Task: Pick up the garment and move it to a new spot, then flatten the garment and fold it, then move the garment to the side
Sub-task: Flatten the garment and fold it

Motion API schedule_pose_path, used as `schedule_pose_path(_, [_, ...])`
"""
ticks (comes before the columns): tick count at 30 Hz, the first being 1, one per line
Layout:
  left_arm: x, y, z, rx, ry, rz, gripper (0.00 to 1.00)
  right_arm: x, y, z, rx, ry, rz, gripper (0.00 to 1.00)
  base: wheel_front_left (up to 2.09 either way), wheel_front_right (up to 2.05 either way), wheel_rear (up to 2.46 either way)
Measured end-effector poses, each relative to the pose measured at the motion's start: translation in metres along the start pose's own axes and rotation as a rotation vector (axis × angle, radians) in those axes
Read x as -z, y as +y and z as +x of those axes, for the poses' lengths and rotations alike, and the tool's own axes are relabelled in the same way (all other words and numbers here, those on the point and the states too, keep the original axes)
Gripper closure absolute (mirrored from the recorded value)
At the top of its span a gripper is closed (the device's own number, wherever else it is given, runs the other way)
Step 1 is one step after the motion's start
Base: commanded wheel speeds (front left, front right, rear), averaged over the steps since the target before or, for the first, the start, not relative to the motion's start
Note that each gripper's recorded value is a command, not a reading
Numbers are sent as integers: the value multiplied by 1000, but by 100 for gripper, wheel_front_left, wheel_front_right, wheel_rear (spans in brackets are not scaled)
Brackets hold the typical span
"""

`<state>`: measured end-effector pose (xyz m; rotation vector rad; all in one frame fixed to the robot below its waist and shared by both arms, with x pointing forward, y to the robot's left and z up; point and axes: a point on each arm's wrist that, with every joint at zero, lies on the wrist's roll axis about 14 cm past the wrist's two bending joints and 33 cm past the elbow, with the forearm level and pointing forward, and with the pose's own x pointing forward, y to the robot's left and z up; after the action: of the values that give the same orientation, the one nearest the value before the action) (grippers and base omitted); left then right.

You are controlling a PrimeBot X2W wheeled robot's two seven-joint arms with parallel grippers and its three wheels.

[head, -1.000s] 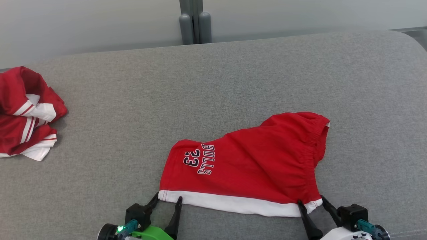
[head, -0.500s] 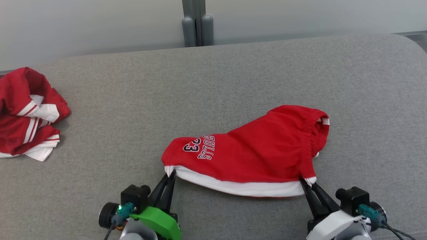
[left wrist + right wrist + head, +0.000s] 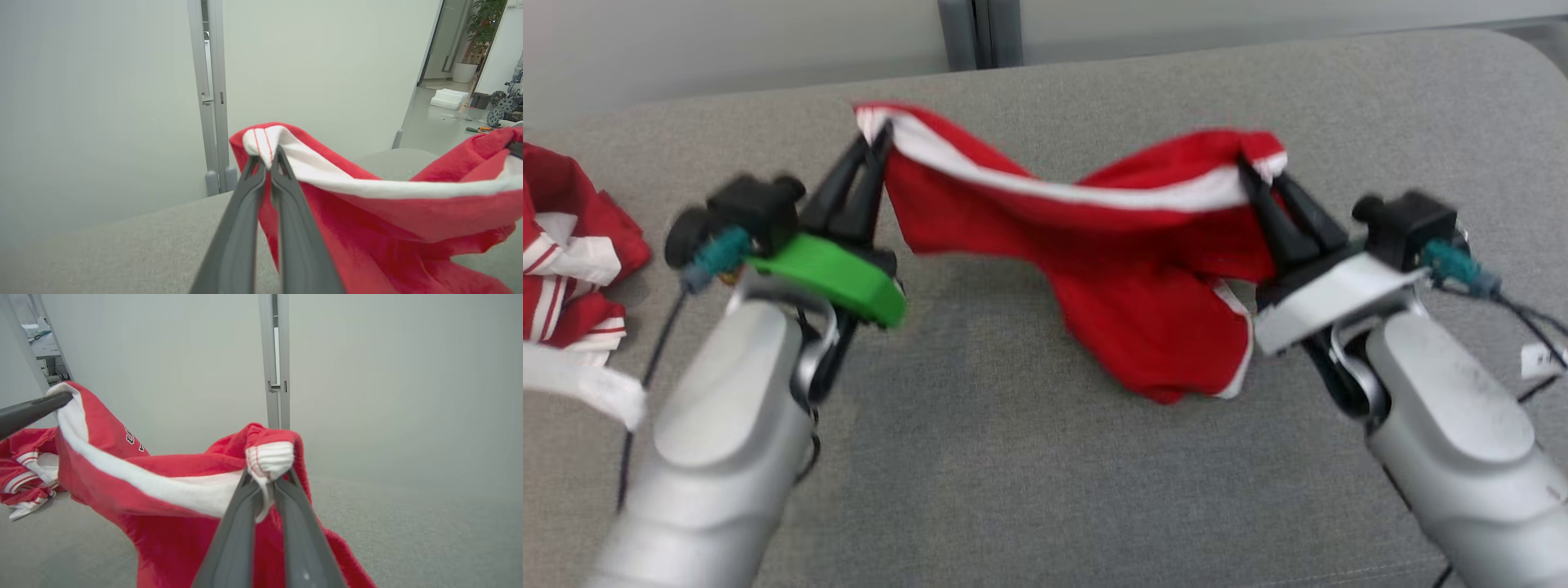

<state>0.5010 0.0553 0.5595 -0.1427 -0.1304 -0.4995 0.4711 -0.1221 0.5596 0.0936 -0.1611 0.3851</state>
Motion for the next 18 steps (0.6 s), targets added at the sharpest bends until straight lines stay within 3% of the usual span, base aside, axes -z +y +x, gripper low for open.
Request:
schedule_pose_path(11, [-108, 36, 128, 51, -173, 118, 100, -106, -59, 137, 25, -191, 25, 100, 0, 0, 0])
schedule_pose_path(18, [-121, 59, 169, 37, -202, 163, 100, -117, -81, 185, 48, -216, 27, 100, 0, 0, 0])
